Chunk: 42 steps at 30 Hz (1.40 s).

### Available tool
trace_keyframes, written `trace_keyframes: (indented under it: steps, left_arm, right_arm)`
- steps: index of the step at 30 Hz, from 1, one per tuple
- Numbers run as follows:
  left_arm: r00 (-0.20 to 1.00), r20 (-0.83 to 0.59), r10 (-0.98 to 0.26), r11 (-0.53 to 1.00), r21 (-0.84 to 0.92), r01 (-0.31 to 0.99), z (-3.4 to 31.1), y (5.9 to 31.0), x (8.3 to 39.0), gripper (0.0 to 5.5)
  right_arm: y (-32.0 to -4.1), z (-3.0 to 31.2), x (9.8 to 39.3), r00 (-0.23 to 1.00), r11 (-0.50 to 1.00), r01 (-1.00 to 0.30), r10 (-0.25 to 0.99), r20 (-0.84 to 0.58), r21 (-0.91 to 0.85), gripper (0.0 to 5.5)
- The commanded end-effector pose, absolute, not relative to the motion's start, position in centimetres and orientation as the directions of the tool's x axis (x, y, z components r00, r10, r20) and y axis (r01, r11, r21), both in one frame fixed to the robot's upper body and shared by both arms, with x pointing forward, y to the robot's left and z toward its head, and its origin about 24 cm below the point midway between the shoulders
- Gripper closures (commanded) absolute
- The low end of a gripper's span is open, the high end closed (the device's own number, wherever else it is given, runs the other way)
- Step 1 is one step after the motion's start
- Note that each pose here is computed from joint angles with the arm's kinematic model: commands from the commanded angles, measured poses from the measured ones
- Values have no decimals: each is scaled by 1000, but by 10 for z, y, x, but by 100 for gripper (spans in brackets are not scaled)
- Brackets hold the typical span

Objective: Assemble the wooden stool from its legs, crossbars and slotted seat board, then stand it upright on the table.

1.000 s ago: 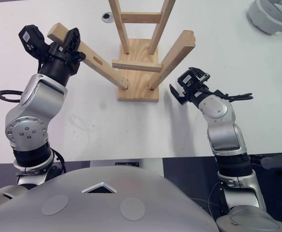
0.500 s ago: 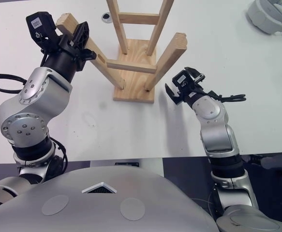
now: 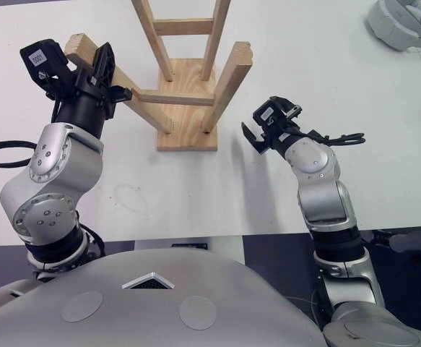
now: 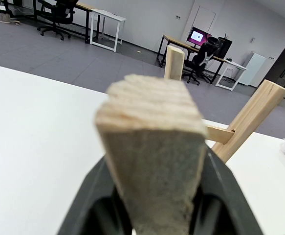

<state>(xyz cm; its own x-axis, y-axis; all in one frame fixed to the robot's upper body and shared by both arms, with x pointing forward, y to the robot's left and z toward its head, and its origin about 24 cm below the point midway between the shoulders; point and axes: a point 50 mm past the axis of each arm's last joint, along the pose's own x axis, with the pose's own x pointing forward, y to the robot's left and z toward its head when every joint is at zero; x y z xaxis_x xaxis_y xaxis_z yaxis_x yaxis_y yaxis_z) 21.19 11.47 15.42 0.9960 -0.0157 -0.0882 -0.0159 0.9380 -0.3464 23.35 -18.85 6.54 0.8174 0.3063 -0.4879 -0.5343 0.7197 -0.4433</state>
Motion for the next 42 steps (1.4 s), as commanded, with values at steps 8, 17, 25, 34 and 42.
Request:
trace_keyframes:
  steps: [8, 17, 25, 34, 42]
  left_arm:
    - [992, -127, 0, 985, -169, -22, 143, 108, 212, 447]
    - [994, -105, 5, 997, -70, -13, 147, 104, 217, 447]
    - [986, -160, 46, 995, -76, -58, 141, 110, 227, 446]
    - [973, -201, 116, 983, -116, -142, 134, 113, 224, 446]
    - [971, -197, 137, 979, -120, -163, 134, 109, 226, 446]
  right_arm:
    - [-186, 75, 243, 820, 702, -543, 327, -469, -460, 117]
    - [-179, 79, 245, 824, 700, -544, 341, -453, -462, 117]
    - [-194, 140, 264, 982, 810, -190, 156, -108, -555, 117]
    - [-111, 268, 249, 866, 888, -153, 332, 375, -434, 117]
    - [-50, 247, 251, 771, 507, -287, 626, 118, -813, 117]
